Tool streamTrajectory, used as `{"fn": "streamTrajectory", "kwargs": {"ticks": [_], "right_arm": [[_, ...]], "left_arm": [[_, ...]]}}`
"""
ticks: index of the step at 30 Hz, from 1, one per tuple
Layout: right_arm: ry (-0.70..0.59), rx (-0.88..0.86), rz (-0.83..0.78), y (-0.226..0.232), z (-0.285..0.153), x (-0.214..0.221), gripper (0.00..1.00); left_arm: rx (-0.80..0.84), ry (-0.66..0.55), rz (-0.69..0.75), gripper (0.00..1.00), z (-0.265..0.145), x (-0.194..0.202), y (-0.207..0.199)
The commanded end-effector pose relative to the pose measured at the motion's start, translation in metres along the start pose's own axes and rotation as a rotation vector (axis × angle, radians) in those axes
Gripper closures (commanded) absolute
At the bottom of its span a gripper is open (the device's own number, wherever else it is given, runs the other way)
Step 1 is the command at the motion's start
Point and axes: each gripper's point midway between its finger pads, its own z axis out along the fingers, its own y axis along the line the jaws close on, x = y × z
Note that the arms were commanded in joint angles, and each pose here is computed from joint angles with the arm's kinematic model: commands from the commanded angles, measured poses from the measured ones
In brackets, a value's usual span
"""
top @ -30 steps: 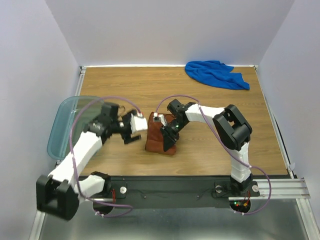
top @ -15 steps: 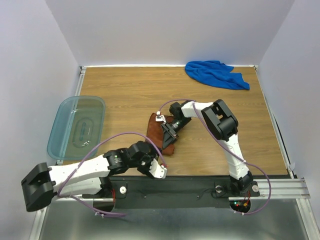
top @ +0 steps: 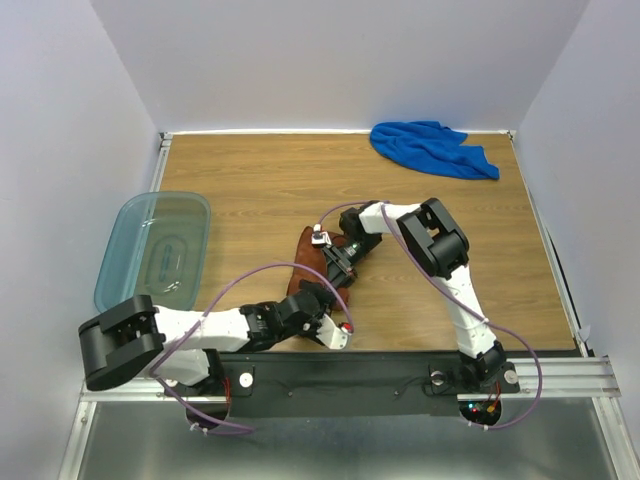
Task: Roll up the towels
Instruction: Roll the towel
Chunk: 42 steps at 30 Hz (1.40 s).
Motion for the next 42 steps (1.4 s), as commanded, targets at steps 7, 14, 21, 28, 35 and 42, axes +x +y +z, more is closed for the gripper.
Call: {"fn": "streamTrajectory", "kwargs": {"ticks": [7,14,21,28,35,42], "right_arm": [[0.044,0.086,-0.039,-0.02,-0.003,0.007,0.7],[-0.054,0.166,-0.071,-0.014,-0.039,-0.024,0.52],[-0.223,0.3,-0.098,-0.007,-0.092,-0.064,0.41],[-0.388,0.364,-0.145,0.013,-0.158,-0.084,0.31],[-0.506,0.459,-0.215,0.04,-0.213,-0.068,0.0],[-0.538,0.628,-0.332,0.067,-0.235,-0.038,0.0]], "left_arm": [[0.091,0.103,-0.119,0.53,0.014,0.013,-0.026],[0.272,0.12,-0.211,0.63,0.003,0.006,-0.052],[0.396,0.143,-0.252,0.68,-0.002,0.004,-0.069],[0.523,0.085,-0.452,0.7,0.0,-0.001,-0.056],[0.634,0.06,-0.569,0.7,0.004,0.009,-0.042],[0.845,0.015,-0.75,0.71,0.0,0.015,-0.042]]}}
